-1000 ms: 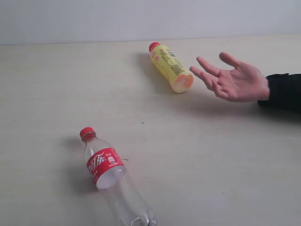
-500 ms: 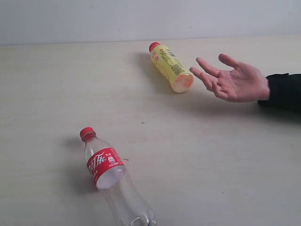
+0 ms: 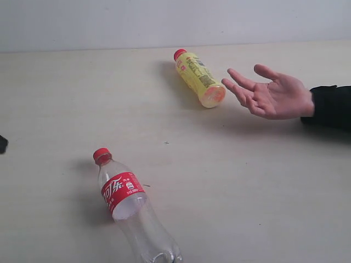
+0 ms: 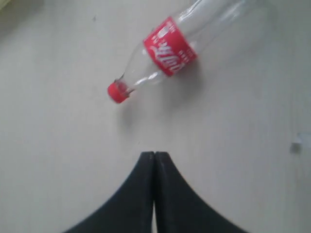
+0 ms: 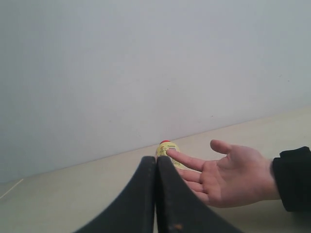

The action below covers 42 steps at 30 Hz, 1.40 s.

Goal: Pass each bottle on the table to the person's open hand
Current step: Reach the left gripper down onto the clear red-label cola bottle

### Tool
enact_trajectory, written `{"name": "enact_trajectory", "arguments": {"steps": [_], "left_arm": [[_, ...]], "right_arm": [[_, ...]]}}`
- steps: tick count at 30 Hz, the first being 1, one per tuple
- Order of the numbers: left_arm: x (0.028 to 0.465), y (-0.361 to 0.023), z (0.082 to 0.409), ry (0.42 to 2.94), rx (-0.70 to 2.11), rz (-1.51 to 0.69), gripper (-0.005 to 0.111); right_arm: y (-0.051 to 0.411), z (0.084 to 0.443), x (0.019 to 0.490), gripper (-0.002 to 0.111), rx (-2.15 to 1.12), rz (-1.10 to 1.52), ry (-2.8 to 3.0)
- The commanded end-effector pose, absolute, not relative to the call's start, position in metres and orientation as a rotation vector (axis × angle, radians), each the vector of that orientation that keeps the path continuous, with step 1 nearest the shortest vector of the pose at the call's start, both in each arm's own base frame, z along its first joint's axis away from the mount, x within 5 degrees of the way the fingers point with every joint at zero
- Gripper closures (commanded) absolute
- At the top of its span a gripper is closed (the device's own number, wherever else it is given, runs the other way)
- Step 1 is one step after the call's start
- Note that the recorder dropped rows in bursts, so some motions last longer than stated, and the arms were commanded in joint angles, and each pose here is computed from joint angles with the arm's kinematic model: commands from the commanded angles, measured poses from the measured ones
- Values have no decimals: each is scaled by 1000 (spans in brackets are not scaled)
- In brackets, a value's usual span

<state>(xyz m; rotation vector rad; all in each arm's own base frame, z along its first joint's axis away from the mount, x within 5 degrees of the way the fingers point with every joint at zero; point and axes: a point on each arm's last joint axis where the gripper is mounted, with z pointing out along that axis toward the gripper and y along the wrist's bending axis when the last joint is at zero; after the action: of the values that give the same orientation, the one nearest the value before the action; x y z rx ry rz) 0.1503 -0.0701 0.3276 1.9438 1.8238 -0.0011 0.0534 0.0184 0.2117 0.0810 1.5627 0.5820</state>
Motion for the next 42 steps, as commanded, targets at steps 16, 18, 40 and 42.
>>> {"name": "enact_trajectory", "arguments": {"steps": [16,18,40,42], "left_arm": [[131,-132,261,1539,2234,-113,87],[139,-137,258,1527,2201,-79,75],[190,-182,177,1177,2533,217,35],[185,-188,176,1139,2547,210,35]], "right_arm": [[18,214,53,108,75,574,1552],[18,214,53,108,75,574,1552],[18,214,53,108,75,574,1552],[18,214,53,108,75,574,1552]]}}
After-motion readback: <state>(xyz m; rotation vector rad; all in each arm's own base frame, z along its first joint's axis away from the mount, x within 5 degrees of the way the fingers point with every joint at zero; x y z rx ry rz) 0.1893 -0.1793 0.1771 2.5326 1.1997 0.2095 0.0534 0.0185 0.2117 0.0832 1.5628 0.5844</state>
